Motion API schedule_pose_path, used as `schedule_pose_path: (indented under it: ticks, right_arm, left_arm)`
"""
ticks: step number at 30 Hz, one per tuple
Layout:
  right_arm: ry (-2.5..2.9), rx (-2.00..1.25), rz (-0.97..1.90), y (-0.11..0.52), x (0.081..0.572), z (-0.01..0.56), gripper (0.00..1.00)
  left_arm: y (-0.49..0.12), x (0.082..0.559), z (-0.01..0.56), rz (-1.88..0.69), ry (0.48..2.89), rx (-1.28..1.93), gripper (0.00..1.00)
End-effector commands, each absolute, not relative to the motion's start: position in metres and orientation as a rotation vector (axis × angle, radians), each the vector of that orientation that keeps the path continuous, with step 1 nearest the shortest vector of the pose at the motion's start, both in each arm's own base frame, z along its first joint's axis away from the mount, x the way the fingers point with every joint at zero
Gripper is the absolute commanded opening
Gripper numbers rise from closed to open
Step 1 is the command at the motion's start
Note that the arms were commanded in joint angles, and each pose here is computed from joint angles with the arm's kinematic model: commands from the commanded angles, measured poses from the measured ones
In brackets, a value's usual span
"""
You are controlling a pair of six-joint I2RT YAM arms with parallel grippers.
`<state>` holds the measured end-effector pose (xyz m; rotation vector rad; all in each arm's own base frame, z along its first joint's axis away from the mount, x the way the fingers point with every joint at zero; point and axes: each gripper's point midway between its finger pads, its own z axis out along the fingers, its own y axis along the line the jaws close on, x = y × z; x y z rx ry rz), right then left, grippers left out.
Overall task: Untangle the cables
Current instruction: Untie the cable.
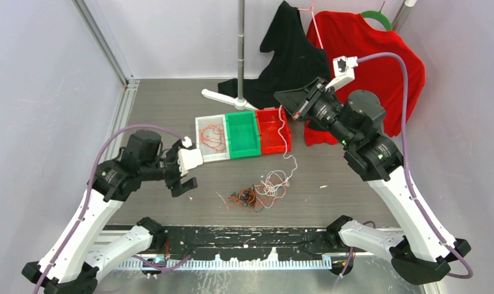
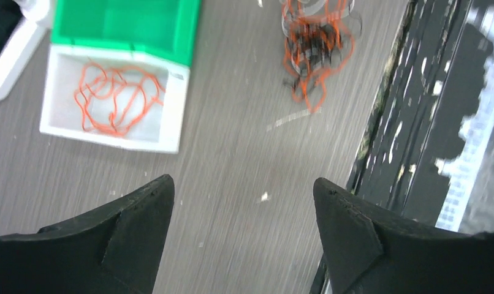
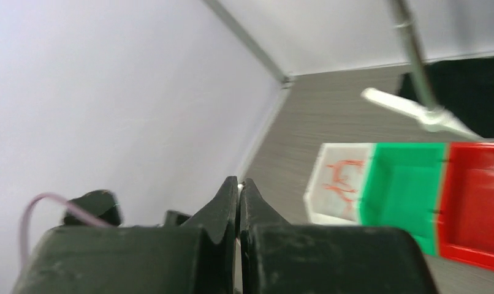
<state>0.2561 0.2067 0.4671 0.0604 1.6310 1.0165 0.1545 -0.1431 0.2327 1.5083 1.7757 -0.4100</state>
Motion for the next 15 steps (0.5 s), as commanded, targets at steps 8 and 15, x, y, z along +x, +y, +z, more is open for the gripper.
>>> schedule_pose_path:
  ticks: [8,15]
  right_arm:
    - [1.082,0.019,1.761,0.235,0.197,0.634,0.01]
    - [1.044,0.002,1.873,0.261,0.205,0.645,0.01]
  left_arm:
    - [-0.241,0.190,0.335,-0.942,1.489,1.064,1.00]
    - [-0.297,0.199,0.336,-1.026,1.448,1.091,1.00]
